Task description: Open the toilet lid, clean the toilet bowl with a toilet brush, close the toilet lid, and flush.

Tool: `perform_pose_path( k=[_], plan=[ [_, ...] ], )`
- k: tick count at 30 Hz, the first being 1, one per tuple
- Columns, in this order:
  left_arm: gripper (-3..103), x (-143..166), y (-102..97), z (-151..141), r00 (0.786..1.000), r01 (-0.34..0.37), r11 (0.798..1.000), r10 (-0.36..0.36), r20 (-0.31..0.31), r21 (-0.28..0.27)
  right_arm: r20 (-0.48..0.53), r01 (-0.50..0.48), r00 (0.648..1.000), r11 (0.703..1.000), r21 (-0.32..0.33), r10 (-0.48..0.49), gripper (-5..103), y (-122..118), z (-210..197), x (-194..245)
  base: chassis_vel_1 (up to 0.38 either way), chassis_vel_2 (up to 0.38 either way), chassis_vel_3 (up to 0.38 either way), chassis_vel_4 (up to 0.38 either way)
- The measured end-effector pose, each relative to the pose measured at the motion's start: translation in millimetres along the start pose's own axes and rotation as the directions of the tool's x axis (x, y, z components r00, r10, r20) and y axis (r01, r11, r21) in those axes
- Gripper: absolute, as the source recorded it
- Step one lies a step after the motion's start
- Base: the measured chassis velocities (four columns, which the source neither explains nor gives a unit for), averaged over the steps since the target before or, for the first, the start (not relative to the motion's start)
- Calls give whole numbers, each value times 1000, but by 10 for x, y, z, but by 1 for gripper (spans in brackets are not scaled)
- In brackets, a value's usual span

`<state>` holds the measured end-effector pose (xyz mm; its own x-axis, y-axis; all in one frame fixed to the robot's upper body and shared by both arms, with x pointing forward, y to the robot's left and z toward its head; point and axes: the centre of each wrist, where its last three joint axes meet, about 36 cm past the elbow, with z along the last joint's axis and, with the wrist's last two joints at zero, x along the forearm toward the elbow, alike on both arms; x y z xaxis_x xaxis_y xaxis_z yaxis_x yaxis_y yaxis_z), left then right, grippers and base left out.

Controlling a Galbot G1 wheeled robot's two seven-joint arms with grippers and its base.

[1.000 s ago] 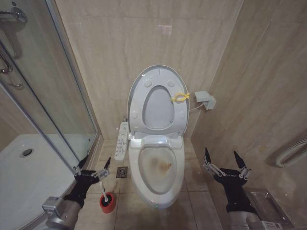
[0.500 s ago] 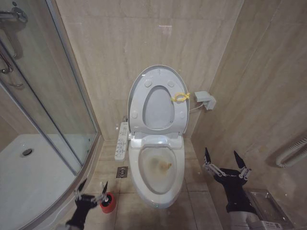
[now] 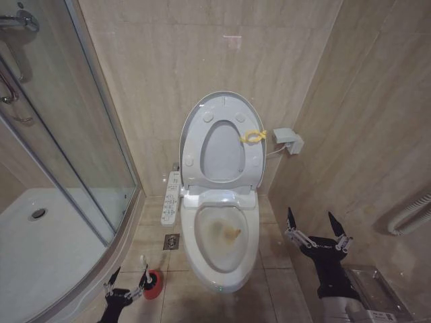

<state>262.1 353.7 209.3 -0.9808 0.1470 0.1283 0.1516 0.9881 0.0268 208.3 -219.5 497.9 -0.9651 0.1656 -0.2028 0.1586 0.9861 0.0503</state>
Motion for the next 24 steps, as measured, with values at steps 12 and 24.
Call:
perform_pose_path(
  k=[12, 24],
  plan=[
    [100, -344, 261, 263, 996, -84, 996, 83, -13, -11, 0, 0, 1000, 1000, 0, 0, 100, 0, 0, 0, 0, 0, 0, 0],
    [100, -659, 285, 322, 993, -120, 992, 119, -18, -44, 0, 0, 1000, 1000, 0, 0, 100, 0, 0, 0, 0, 0, 0, 0]
  ],
)
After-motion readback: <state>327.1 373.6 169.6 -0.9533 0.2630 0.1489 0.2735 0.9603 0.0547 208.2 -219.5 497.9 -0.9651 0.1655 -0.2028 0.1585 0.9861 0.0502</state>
